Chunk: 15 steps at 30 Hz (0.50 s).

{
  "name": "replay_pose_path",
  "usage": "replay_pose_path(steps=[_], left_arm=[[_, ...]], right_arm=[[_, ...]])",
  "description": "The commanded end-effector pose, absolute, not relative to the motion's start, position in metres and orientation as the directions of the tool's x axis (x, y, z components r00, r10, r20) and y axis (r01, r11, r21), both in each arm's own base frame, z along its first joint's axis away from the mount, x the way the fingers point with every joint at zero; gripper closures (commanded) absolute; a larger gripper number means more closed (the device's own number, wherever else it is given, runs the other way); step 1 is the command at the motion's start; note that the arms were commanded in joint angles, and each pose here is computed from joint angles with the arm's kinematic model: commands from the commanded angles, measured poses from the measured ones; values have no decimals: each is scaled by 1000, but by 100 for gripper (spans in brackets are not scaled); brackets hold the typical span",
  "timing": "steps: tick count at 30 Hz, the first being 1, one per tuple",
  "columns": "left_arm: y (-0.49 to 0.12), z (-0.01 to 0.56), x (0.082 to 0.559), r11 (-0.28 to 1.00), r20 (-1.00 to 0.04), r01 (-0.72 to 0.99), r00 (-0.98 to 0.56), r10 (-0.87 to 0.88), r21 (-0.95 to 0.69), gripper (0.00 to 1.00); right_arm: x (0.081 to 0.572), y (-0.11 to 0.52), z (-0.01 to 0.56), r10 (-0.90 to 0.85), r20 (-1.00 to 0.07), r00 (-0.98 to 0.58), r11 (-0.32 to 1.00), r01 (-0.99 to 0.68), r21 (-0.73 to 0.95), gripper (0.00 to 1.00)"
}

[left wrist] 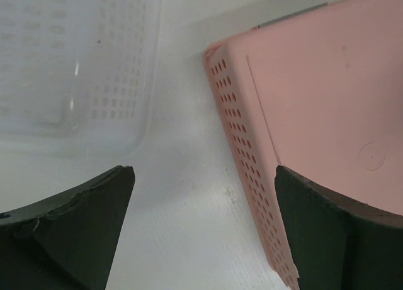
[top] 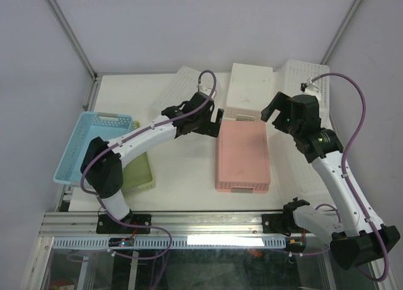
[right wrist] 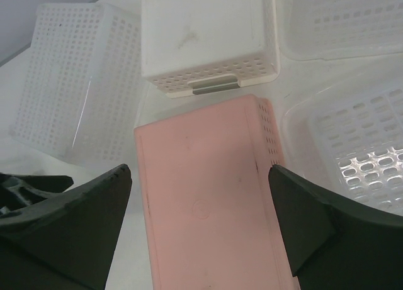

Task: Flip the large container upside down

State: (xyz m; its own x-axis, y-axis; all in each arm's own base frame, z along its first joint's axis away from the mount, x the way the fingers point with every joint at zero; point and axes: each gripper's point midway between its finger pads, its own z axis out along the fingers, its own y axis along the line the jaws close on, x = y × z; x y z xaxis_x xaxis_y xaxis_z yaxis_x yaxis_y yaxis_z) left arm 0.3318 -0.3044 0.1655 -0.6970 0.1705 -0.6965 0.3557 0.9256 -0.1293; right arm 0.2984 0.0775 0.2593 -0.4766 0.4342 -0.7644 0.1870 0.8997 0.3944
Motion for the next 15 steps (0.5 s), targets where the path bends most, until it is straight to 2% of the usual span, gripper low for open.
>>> replay_pose_path(steps=[1,6,8,11,15], left_arm=[[-329,152,337,896,-703,412,-687,184,-168,1],[-319,129,356,899,-681,420,-695,230,-125,1],[-291,118,376,929,-662,355,-722,200,-107,1],[-225,107,417,983,-651,160,-757,62,-92,1],[-184,123,455,996,-715,-17,-695,-71,-82,1]], right_arm=[[304,79,274,461,-779,-426,886,169,431,6],[302,75,276,457,-784,-421,889,176,423,6],[300,75,278,459,-784,-418,888,175,426,6],[297,73,279,457,-789,-411,889,174,424,6],[293,69,279,450,-793,-411,893,186,410,6]])
